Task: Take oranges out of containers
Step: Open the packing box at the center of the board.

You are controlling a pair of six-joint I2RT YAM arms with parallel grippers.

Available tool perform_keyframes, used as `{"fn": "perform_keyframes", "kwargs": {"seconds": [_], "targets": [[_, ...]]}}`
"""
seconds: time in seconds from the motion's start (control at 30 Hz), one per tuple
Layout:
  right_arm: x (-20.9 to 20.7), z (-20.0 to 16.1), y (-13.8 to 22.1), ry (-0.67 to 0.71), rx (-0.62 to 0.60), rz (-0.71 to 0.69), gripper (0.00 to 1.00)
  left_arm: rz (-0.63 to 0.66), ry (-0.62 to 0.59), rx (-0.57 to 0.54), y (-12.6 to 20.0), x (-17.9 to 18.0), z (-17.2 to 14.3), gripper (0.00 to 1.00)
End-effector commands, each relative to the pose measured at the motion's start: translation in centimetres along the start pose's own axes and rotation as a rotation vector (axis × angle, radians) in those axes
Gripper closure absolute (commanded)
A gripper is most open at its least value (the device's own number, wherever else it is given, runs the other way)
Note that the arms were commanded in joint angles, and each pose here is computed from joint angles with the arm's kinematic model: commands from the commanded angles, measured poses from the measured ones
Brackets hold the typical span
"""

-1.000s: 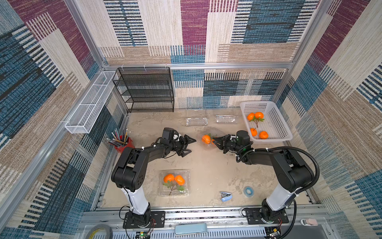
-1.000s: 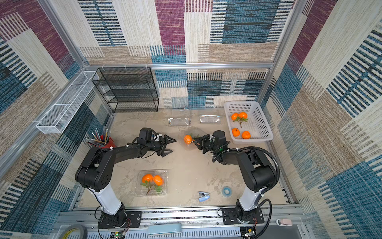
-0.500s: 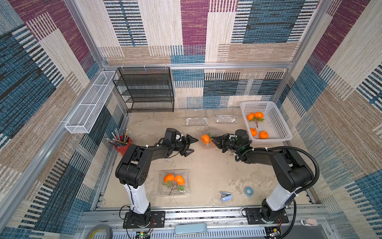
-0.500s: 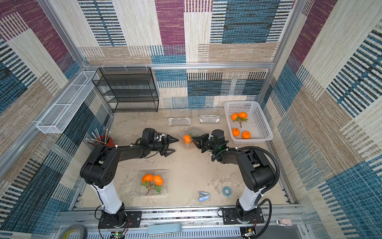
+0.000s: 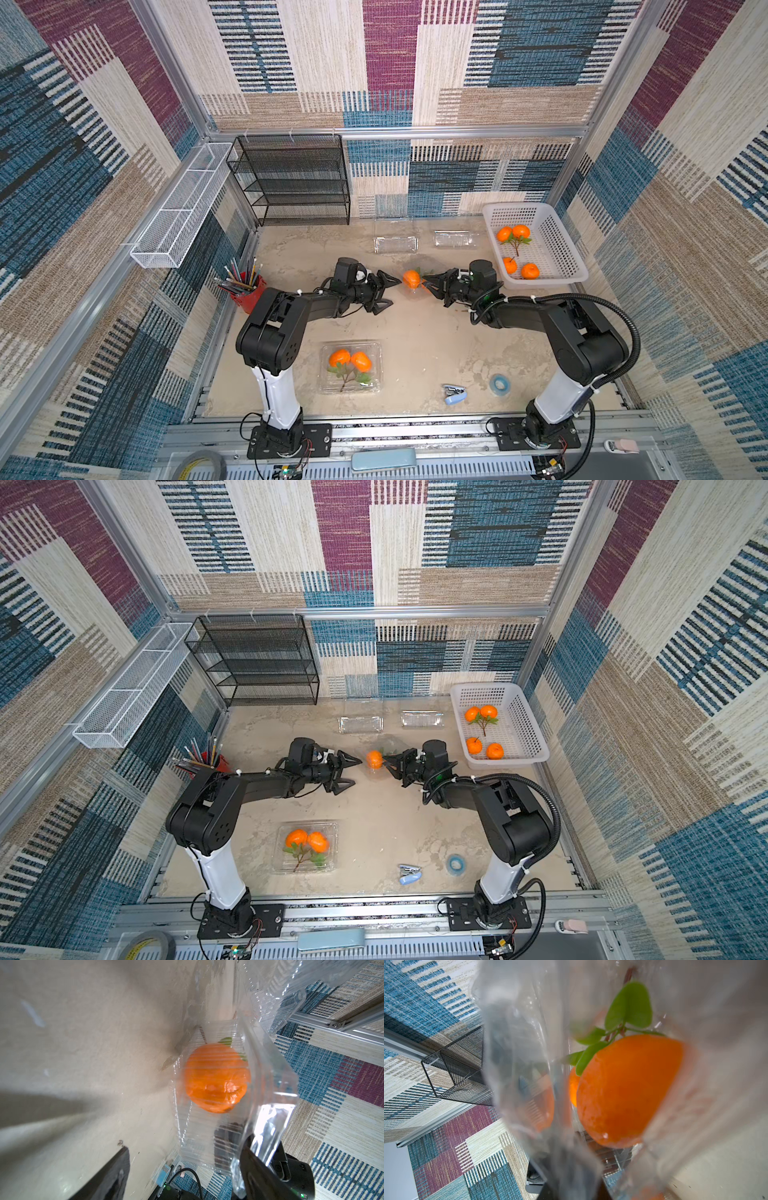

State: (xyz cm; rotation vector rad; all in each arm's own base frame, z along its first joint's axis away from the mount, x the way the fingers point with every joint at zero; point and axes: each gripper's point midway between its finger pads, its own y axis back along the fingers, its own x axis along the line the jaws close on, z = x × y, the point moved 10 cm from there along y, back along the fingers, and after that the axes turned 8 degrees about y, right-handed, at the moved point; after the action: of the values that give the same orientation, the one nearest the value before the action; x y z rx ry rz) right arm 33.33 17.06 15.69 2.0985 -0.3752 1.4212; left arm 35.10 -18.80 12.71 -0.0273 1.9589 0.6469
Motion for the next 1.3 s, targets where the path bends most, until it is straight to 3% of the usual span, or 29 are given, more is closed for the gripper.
{"fn": "perform_keyframes", "kwargs": {"seconds": [0.0,0.37,0.9,1.27], "targets": [[0.4,-0.5,-0.4,0.009,0.034,0.01,0.79,-0.024,-0.018,0.013,-0.2,-0.6,-0.1,0.16],[1.0,-1.4,-1.1,-0.017,0.047,0.064,0.79,-0.006,-0.012,0.025,-0.7,-0.3,-0.5,0.16],[2.1,-2.4,-1.4,-0.118,-0.002,0.156,0.79,0.123,0.04,0.023,-0.6,1.9,-0.6,0.17],[2.8,-2.5,-1.6,-0.047,0.009,0.105,0.72,0.151,0.019,-0.004,0.5,1.4,-0.6,0.17]]}}
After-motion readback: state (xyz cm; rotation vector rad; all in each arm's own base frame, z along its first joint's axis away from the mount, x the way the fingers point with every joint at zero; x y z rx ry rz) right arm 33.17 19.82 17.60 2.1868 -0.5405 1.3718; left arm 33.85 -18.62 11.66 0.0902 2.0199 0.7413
